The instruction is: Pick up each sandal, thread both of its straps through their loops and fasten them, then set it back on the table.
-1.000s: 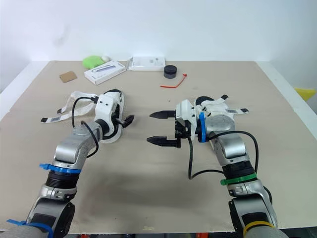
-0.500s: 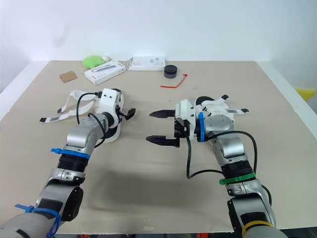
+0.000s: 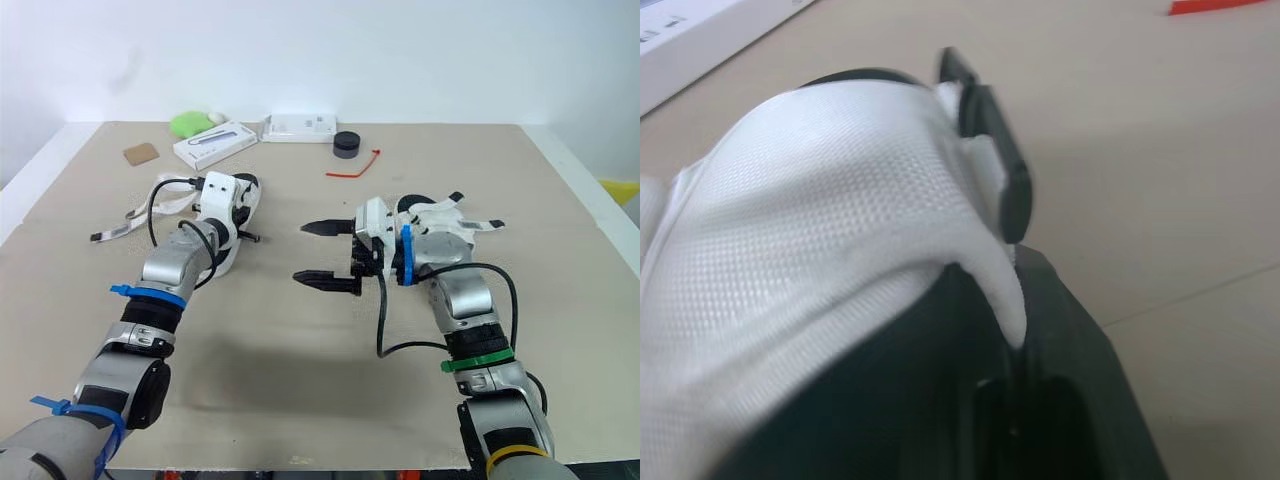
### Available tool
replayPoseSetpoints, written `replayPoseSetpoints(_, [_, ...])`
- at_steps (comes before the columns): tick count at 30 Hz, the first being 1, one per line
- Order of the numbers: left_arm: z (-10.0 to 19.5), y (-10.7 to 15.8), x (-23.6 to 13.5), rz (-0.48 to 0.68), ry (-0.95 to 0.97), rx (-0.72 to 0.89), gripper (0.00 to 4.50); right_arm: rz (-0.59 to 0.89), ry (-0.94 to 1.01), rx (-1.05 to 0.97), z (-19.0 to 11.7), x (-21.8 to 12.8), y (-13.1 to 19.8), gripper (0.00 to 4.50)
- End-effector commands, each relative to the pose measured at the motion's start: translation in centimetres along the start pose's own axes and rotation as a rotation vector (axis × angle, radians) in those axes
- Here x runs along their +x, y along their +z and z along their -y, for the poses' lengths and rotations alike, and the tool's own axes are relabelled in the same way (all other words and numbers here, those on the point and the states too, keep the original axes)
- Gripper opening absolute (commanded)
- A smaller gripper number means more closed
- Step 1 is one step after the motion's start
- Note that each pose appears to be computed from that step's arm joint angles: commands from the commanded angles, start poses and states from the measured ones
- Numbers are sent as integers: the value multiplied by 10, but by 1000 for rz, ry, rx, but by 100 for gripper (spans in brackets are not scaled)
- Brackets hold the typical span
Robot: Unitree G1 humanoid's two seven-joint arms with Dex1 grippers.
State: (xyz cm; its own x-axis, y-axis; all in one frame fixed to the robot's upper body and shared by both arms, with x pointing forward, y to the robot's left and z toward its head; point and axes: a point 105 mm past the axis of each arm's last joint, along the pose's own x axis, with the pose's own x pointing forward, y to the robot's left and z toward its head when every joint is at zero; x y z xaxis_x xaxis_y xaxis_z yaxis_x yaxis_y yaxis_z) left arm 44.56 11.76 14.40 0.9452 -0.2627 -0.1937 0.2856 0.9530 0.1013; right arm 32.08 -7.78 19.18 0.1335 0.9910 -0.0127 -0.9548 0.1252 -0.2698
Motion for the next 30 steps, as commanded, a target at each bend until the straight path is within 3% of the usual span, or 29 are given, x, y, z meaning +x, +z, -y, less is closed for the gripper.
replayPoseSetpoints(1, [-5,9,-5,51,-12,42,9,110,-76,48,15,-3,28,450])
replayPoseSetpoints(8, [3,13,-23,130,-131,97,9,74,-94,60,23,-5,29,450])
replayPoseSetpoints(15, [2,7,-67,171,-311,190,9,1,-93,28,22,-11,22,450])
replayPoseSetpoints(21, [12,2,-117,222,-601,314,9,-26,-92,-1,20,-23,23,450])
replayPoseSetpoints(24, [31,-3,-141,227,-786,372,9,-51,-70,-18,15,-29,21,450])
replayPoseSetpoints(30, [54,-14,-166,212,-1011,446,9,-63,13,-66,1,-38,21,450])
